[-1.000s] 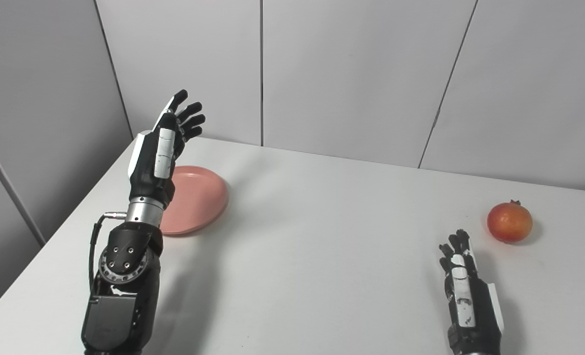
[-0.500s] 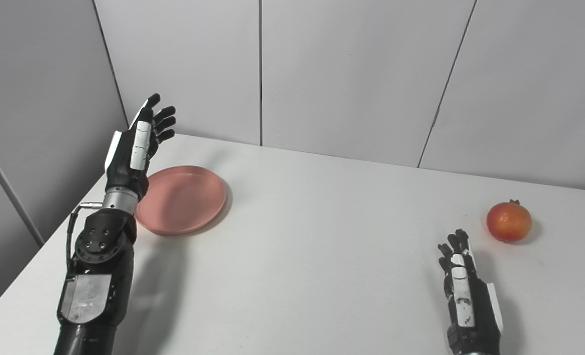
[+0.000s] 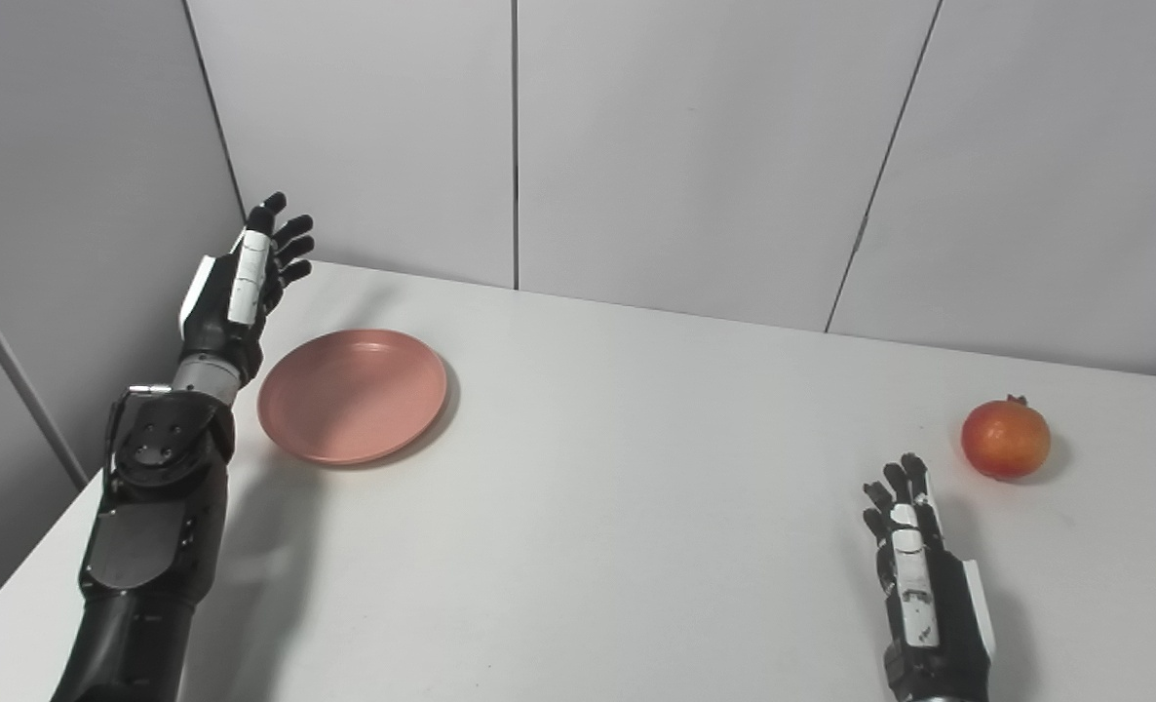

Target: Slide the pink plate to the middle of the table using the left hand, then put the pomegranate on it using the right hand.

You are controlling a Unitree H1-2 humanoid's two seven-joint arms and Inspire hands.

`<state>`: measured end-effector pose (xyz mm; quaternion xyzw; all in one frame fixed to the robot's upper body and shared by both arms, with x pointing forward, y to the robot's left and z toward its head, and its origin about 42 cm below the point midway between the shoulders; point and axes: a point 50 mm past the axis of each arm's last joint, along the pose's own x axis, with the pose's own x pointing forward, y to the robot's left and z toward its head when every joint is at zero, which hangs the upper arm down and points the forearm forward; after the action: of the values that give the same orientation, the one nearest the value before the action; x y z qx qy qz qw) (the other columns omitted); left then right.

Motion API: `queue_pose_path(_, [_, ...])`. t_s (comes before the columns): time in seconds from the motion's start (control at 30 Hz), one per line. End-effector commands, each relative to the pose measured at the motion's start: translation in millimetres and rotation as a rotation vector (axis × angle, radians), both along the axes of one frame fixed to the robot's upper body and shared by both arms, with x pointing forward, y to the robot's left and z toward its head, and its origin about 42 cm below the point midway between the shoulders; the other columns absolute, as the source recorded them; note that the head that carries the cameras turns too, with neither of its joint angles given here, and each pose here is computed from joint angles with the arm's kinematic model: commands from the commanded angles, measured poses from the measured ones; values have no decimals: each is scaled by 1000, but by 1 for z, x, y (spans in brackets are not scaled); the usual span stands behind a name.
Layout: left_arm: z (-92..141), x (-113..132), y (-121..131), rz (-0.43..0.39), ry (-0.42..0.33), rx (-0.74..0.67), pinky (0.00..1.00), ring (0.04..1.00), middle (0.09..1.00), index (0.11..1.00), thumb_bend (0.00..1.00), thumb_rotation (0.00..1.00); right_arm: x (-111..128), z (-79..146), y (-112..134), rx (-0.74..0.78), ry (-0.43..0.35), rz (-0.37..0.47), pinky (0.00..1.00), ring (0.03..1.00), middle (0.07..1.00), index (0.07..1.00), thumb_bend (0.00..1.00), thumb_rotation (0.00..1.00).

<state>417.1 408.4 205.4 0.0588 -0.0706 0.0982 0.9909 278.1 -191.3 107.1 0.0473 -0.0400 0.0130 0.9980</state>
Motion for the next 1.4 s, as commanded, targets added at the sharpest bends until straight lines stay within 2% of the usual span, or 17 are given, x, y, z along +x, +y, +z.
queue_pose_path(0.0, [40,13,11,14,-122,47,868,893,888,957,1000,1000,-13,-21,-4,3,82,1,984,962,984,1000,705,899])
queue_pose_path(0.17, [30,12,17,26,-101,3,887,902,892,962,1000,960,-12,-21,-5,0,81,2,978,959,982,1000,701,899])
queue_pose_path(0.33, [12,12,26,45,-72,32,885,882,891,957,1000,959,-13,-21,-5,2,81,0,977,960,983,1000,697,899])
queue_pose_path(0.53, [-10,18,47,86,-36,18,855,849,864,937,1000,931,-13,-21,-5,5,84,1,978,963,988,1000,711,897])
queue_pose_path(0.6, [-14,19,52,103,-32,11,820,831,850,927,1000,922,-13,-21,-6,6,85,1,977,964,990,1000,703,901])
queue_pose_path(0.83, [-25,18,64,130,-4,17,804,804,812,895,1000,914,-13,-21,-6,6,87,1,966,955,984,1000,716,895])
queue_pose_path(1.0, [-39,16,62,120,26,4,781,811,815,906,1000,917,-13,-22,-6,11,93,2,971,957,986,1000,718,895])
queue_pose_path(1.13, [-45,15,58,80,35,18,810,841,838,928,1000,938,-13,-22,-5,15,97,2,968,954,985,1000,707,896])
queue_pose_path(1.37, [-51,14,40,65,49,6,844,873,871,943,1000,947,-12,-22,-4,27,93,8,969,952,987,1000,703,890])
